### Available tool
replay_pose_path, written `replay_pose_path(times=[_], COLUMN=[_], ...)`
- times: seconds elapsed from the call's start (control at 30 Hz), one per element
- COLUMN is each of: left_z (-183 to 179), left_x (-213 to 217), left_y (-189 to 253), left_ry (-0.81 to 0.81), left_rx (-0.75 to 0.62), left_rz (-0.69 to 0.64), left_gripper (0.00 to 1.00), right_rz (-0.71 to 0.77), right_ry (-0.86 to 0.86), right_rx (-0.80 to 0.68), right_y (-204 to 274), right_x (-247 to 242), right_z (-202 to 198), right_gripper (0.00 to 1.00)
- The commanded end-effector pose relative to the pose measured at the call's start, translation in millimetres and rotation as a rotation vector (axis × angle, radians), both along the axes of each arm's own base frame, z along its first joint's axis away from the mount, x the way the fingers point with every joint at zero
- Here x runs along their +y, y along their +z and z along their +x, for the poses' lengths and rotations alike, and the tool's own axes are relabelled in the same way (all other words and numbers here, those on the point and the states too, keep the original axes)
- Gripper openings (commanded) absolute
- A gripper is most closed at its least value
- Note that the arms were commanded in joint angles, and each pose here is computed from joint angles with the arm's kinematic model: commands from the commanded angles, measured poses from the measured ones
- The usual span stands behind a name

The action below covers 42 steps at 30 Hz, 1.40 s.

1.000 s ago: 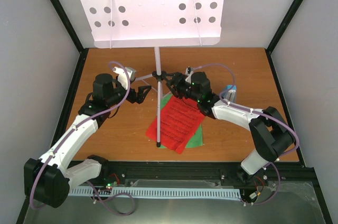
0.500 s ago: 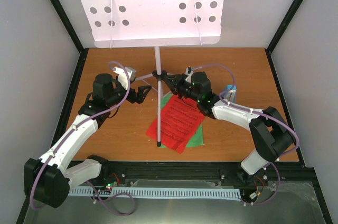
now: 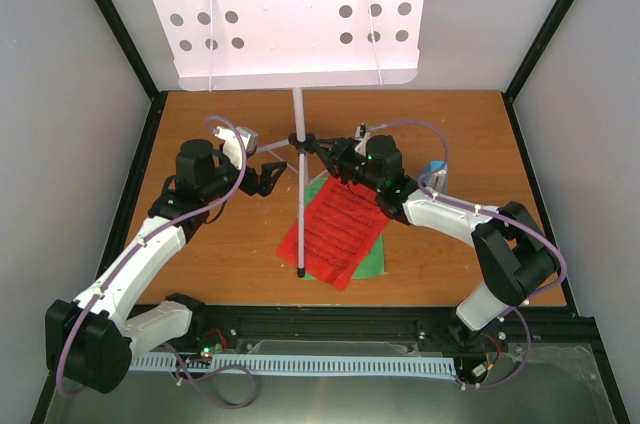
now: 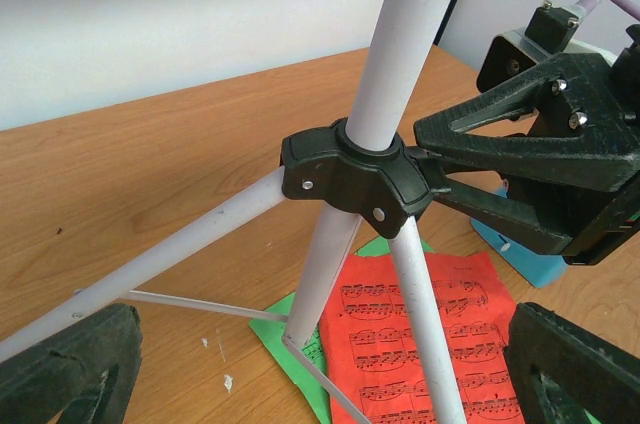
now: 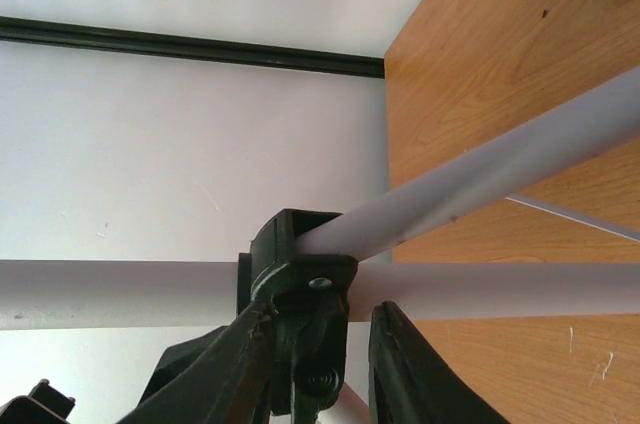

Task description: Pack up the instrument practice props

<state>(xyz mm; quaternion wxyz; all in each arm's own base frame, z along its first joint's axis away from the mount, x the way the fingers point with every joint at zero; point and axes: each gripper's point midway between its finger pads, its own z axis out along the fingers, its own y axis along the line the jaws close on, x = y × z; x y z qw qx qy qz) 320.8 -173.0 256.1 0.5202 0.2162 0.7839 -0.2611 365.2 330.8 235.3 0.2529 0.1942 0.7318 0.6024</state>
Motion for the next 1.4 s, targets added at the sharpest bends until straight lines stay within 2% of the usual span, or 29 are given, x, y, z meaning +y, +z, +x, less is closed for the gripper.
replay_pose_path(times=[0.0,0.13,0.47,0.57,0.67,0.77,0.8,1.0,1.17,1.37], left_z=[-0.4,-0.6,-0.5,-0.7,-0.9,-0.8,-1.3,-2.1,-1.6,-1.2], left_x=[-0.7,-0.7,-0.1,-0.6,-1.3,-1.8,-2.2,-3.2,-0.9,-0.2], left_y=[9.9,10.2,9.8,9.8,9.3,8.9,9.2,10.1,11.2,10.9], left_ry=[-0.012,-0.013,-0.009,-0.012,-0.016,-0.018,-0.021,-0.027,-0.014,-0.01], left_rx=[-0.042,-0.042,-0.043,-0.042,-0.038,-0.037,-0.037,-0.039,-0.046,-0.047], left_rz=[0.001,0.001,0.004,0.002,0.0,-0.001,-0.004,-0.005,0.002,0.005], left_gripper=[0.99,1.0,0.99,1.0,0.99,1.0,0.99,1.0,0.99,1.0], right_rz=[0.01,0.03,-0.023,-0.056,-0.133,-0.274,-0.351,-0.725,-1.121,-1.528], right_ry=[0.008,0.03,0.07,0.083,0.11,0.166,0.194,0.372,0.463,0.479], right_rx=[-0.046,-0.064,-0.145,-0.213,-0.354,-0.564,-0.676,-1.044,-1.285,-1.463], right_y=[11.8,12.8,10.9,6.4,5.3,2.5,1.6,-25.7,-53.8,-65.9], right_x=[-0.1,4.0,8.2,7.0,7.4,9.8,11.4,14.6,3.5,-17.9], right_z=[0.1,-0.2,-2.6,-5.7,-10.6,-18.6,-22.6,-33.9,-27.5,-3.7], right_gripper=[0.27,0.25,0.11,0.07,0.04,0.03,0.04,0.04,0.03,0.03])
